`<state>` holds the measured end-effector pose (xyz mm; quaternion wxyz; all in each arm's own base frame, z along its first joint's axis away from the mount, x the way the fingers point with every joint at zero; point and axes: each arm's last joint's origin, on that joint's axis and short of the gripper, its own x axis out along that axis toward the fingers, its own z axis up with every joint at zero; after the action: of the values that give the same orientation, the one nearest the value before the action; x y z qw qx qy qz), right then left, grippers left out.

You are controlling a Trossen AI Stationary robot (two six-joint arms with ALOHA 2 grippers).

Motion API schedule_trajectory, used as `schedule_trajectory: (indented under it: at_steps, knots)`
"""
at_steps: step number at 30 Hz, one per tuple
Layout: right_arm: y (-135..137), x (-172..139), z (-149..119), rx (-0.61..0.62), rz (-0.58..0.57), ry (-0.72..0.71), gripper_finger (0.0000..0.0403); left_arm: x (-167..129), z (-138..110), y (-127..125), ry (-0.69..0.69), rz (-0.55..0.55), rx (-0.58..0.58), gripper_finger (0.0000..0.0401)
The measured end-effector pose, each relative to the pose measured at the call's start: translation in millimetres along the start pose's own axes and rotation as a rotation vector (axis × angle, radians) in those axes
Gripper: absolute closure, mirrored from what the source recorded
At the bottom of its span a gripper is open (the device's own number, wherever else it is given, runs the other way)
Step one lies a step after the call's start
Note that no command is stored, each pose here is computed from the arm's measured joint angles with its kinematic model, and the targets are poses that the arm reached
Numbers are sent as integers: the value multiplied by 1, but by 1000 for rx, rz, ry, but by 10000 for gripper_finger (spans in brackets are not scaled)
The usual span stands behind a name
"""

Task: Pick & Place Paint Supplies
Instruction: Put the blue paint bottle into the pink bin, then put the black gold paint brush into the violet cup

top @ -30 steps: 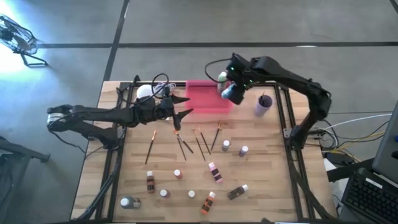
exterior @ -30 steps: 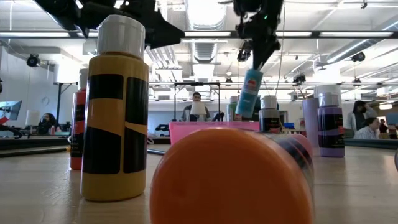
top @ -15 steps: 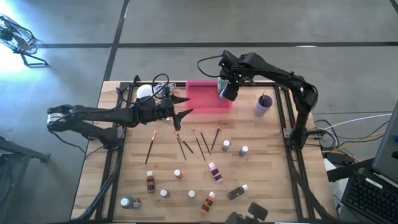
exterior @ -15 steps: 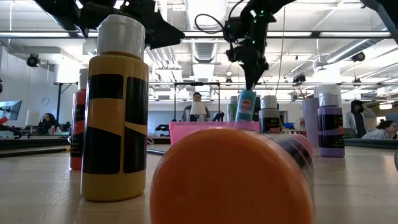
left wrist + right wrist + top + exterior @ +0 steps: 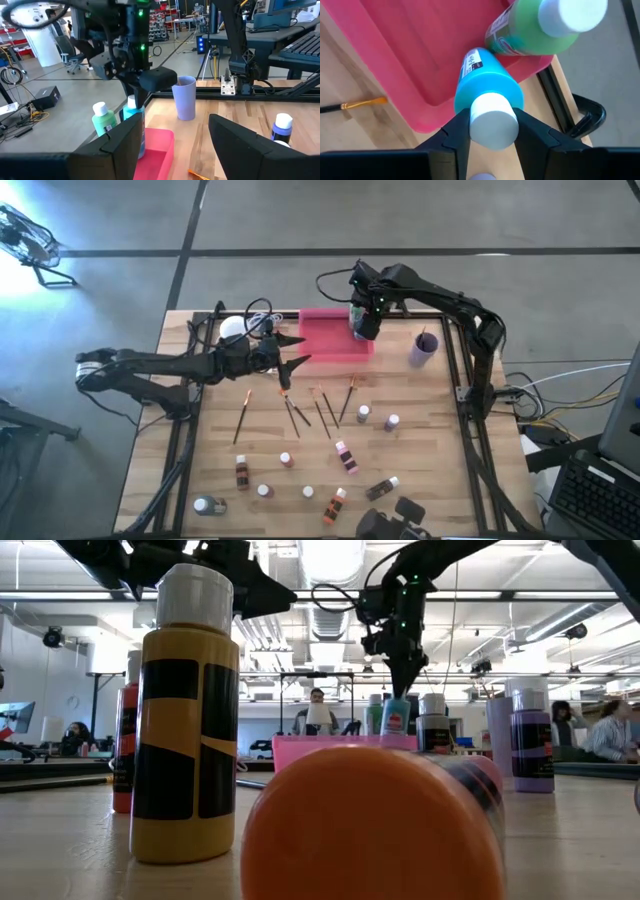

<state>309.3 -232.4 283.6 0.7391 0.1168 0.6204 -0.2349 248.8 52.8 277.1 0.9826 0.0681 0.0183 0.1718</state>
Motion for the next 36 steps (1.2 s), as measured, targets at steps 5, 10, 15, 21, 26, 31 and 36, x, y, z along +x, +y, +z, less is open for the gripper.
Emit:
schedule_trajectory:
  at_steps: [5,10,15,21,26,31,36]
  knots:
    - [-3,5,2,6,-1,5,273,0,0,0,1,0,0,167]
    - [-4,4,1,10,-1,6,273,0,0,0,1,0,1,168]
    - [-5,-1,-1,11,-12,-3,256,0,0,0,2,0,1,168]
    - [-10,-6,-2,29,-29,-26,210,0,0,0,2,0,1,168]
    - [-11,-10,-4,23,-91,-25,180,0,0,0,2,0,1,167]
    - [-13,-37,-11,28,-110,-47,168,0,0,0,3,0,1,167]
    - [-9,-72,-16,58,-99,-78,174,0,-1,0,3,0,2,167]
